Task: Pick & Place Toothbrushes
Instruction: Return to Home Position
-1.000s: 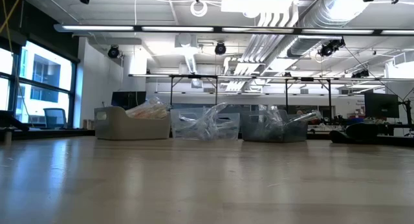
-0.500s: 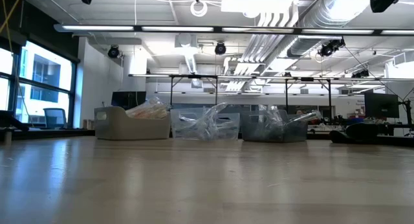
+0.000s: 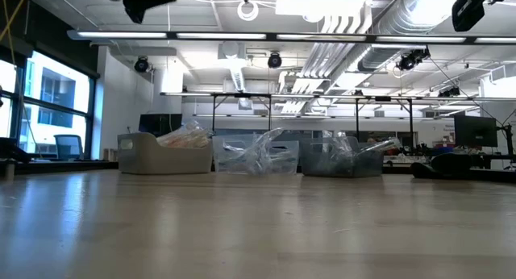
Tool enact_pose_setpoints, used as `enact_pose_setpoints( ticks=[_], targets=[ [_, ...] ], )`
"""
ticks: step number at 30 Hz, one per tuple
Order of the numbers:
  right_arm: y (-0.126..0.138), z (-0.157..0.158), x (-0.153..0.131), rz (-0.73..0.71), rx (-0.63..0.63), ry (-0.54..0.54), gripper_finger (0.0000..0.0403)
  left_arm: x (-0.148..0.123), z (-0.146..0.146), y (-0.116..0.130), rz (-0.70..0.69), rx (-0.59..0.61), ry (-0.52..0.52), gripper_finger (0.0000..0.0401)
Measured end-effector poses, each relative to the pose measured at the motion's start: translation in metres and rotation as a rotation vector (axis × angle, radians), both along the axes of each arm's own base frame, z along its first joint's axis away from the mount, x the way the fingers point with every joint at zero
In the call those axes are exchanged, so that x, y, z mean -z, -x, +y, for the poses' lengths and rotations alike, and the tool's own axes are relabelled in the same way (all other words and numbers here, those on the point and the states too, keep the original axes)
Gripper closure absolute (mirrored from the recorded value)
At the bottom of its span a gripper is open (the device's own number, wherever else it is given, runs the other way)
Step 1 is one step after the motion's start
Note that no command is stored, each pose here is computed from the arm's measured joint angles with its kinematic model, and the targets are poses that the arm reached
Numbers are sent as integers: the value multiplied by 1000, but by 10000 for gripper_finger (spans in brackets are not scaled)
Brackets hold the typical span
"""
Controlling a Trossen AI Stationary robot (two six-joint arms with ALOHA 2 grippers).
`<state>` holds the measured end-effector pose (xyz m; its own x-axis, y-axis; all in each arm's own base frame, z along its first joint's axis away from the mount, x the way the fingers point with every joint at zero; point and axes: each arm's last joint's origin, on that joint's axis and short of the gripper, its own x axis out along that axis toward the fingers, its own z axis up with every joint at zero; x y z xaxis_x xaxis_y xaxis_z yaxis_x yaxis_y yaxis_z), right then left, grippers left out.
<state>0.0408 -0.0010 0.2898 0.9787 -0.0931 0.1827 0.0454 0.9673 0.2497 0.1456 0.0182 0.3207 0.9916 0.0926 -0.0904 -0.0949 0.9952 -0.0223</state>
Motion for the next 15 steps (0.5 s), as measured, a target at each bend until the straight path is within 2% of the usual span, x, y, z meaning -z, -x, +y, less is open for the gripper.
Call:
enact_pose_setpoints(
  ticks=[6, 10, 15],
  targets=[
    [0, -1, 0, -2, 29, 2, 399, 6, 21, 0, 52, -5, 25, 214],
    [0, -1, 0, -1, 41, 4, 399, 4, 30, 15, 44, -87, 21, 214],
    [0, -1, 0, 0, 25, 4, 399, 3, 26, 38, 41, -87, 19, 214]
  ],
)
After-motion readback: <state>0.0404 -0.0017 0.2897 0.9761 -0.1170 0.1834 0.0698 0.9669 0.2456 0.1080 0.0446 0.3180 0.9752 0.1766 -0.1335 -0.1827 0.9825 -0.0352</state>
